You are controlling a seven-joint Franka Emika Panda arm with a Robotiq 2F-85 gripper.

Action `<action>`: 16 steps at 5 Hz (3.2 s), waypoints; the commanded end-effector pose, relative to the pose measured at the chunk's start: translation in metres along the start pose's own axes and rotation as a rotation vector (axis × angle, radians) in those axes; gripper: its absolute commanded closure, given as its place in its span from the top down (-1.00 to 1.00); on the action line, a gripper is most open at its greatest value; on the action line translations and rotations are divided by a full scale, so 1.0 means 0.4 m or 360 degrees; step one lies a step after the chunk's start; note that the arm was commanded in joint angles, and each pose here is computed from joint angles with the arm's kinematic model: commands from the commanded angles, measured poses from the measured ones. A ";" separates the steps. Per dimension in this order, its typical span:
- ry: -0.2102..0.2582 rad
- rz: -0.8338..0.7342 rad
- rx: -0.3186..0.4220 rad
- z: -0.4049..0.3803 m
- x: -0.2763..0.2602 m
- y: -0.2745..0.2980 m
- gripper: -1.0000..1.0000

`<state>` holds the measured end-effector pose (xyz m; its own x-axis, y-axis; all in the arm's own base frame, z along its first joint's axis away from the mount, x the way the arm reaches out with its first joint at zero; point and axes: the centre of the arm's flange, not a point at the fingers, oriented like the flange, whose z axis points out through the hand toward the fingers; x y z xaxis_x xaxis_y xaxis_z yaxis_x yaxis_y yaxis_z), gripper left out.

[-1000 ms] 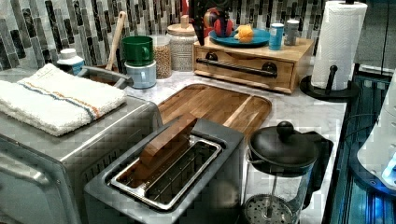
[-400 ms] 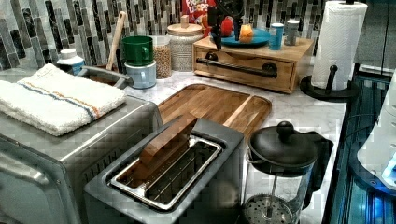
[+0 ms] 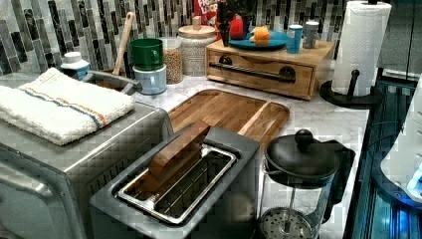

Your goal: Open the drawer.

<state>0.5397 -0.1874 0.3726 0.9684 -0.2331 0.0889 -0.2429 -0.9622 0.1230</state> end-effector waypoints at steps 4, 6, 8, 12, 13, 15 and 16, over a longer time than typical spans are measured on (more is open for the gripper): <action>-0.0088 0.0001 0.0026 0.232 -0.034 -0.017 1.00; -0.0085 -0.0001 0.0037 0.305 -0.040 -0.041 1.00; -0.0072 -0.0066 0.0068 0.334 -0.048 -0.063 1.00; -0.0131 -0.0248 0.0336 0.333 -0.075 -0.362 1.00; -0.0103 -0.0234 0.0332 0.348 -0.095 -0.435 1.00; -0.0113 -0.0096 0.0237 0.310 -0.182 -0.542 1.00; -0.0132 -0.0058 0.0150 0.277 -0.217 -0.562 1.00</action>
<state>0.5421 -0.0738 0.2230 0.9607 -0.2753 0.0370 -0.2765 -0.9604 0.0349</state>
